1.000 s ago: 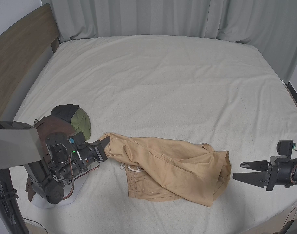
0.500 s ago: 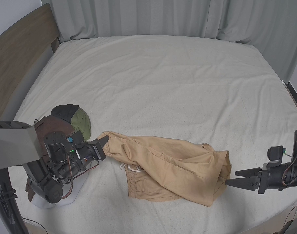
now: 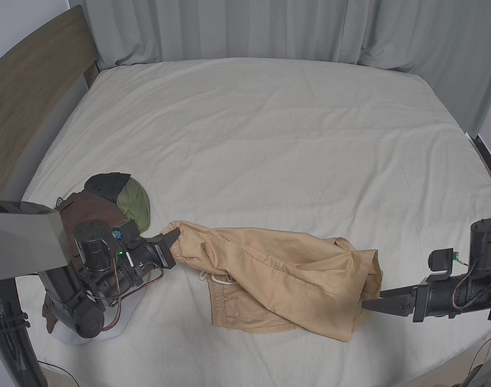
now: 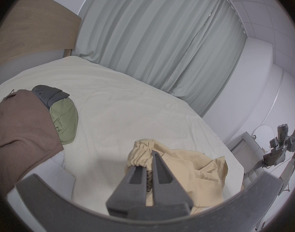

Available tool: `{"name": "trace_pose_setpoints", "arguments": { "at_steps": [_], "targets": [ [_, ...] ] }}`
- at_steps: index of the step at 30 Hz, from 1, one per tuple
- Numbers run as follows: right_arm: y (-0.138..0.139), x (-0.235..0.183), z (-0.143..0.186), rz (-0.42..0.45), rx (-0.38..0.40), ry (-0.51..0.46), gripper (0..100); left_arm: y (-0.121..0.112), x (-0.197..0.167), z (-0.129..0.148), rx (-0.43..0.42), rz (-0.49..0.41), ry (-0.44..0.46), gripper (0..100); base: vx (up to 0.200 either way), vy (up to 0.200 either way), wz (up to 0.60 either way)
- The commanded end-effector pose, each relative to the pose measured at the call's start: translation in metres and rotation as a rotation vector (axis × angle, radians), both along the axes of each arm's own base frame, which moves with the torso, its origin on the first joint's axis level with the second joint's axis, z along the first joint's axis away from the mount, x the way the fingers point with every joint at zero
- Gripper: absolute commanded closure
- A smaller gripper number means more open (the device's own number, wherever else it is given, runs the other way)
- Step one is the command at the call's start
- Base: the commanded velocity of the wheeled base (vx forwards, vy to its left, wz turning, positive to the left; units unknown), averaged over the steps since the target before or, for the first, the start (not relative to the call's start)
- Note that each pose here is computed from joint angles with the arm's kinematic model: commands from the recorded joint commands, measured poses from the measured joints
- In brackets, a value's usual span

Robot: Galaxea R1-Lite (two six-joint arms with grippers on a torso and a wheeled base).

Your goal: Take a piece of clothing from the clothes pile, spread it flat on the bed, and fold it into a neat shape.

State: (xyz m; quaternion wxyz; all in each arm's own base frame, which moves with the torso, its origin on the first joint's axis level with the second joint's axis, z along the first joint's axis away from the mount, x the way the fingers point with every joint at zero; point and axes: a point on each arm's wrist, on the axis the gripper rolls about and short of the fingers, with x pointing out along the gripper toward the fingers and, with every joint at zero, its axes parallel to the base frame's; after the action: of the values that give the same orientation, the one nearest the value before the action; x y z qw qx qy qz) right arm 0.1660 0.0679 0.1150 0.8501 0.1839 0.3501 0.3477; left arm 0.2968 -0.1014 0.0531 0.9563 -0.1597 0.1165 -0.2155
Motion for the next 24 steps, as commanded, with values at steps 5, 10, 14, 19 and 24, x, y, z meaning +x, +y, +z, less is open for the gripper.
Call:
{"name": "trace_pose_setpoints", "arguments": {
  "at_steps": [5, 10, 14, 19, 24],
  "targets": [
    [0.003, 0.014, -0.045, -0.009, -0.03, 0.098, 0, 0.0, 0.0, -0.002, 0.002, 0.001, 0.004, 100, 0.0, 0.0, 0.0],
    [0.002, 0.021, -0.054, -0.036, -0.028, 0.132, 0, 0.0, 0.0, -0.003, 0.006, 0.0, 0.006, 100, 0.0, 0.0, 0.0],
    [-0.002, 0.029, -0.06, -0.067, -0.027, 0.138, 0, 0.0, 0.0, -0.003, 0.009, 0.0, 0.004, 100, 0.0, 0.0, 0.0],
    [-0.006, 0.038, -0.072, -0.095, -0.029, 0.151, 0, 0.0, 0.001, -0.003, 0.009, 0.0, 0.006, 100, 0.0, 0.0, 0.0],
    [-0.007, 0.046, -0.088, -0.11, -0.029, 0.158, 0, 0.0, 0.0, -0.003, 0.009, 0.0, 0.006, 100, 0.0, 0.0, 0.0]
  ]
}}
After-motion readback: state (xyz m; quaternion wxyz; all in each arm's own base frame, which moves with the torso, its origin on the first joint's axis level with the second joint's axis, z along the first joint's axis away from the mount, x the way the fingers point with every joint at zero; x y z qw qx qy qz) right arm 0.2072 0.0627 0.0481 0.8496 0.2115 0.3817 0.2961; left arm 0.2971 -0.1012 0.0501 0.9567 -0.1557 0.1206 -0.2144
